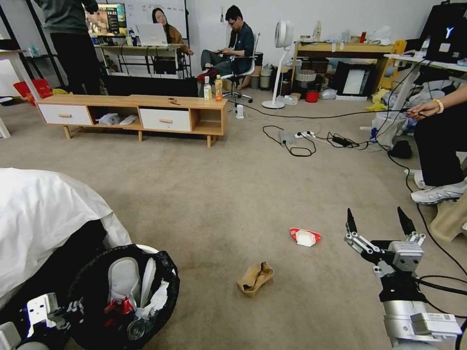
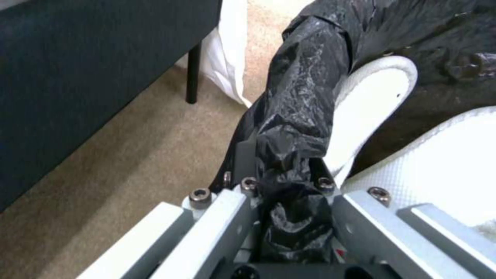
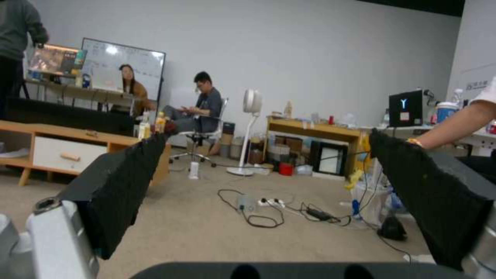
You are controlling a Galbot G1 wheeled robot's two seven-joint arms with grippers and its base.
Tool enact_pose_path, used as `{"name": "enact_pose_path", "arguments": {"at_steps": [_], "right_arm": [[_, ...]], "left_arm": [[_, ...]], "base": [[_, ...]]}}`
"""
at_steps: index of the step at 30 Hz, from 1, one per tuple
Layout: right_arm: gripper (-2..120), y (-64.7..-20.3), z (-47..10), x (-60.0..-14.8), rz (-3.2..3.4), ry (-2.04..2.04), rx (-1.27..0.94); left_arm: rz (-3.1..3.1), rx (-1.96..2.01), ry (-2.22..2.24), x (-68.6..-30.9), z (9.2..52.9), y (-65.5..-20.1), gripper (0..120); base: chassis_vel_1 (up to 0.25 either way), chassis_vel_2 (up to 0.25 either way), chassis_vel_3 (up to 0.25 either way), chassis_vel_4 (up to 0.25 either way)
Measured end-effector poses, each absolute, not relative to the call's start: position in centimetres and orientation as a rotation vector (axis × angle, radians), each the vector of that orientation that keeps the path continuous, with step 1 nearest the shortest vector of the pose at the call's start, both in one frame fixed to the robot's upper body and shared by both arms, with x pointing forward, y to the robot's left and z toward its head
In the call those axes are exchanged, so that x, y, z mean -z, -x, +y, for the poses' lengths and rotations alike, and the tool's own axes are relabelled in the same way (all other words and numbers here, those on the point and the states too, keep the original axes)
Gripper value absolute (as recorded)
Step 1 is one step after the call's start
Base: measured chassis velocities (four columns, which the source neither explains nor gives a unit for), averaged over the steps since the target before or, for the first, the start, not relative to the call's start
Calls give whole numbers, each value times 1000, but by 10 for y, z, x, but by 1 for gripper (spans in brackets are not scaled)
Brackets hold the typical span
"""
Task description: Pick up the trash bin and place the garbage on the floor into it.
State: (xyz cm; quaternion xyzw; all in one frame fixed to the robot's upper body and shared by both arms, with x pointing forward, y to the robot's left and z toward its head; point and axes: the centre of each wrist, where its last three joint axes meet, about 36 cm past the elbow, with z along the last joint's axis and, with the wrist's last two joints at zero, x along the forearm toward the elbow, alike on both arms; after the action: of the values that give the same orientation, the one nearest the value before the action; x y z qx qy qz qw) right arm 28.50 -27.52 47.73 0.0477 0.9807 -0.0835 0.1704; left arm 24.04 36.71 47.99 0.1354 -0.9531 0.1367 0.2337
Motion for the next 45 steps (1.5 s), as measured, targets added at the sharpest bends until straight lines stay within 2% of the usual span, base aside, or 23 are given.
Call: {"name": "enact_pose_path", "arguments": {"at_steps": [12, 30, 36, 38, 41, 42, 43, 45], "right_arm": [[100, -285, -276, -476, 2778, -128, 251], [100, -295, -273, -479, 2819, -122, 239], [100, -307, -250, -495, 3046, -120, -27], [100, -315, -235, -502, 3189, -84, -206], [100, -319, -231, -504, 3255, -65, -279], [100, -324, -226, -506, 3350, -37, -391], [100, -324, -226, -506, 3350, -37, -391], [100, -340, -219, -507, 3499, 14, -551]], "left_arm": [[-2618, -375, -370, -480, 367, -240, 1], [-2614, -385, -379, -477, 369, -242, 1], [-2610, -388, -392, -475, 371, -241, 1], [-2605, -388, -400, -473, 371, -240, 1], [-2603, -387, -404, -473, 372, -239, 1], [-2602, -385, -409, -472, 373, -239, 1], [-2602, -385, -409, -472, 373, -239, 1], [-2596, -385, -419, -470, 373, -239, 1]], "base": [[-78, 80, 82, -81], [0, 0, 0, 0], [0, 0, 0, 0], [0, 0, 0, 0], [0, 0, 0, 0], [0, 0, 0, 0], [0, 0, 0, 0], [0, 0, 0, 0]]}}
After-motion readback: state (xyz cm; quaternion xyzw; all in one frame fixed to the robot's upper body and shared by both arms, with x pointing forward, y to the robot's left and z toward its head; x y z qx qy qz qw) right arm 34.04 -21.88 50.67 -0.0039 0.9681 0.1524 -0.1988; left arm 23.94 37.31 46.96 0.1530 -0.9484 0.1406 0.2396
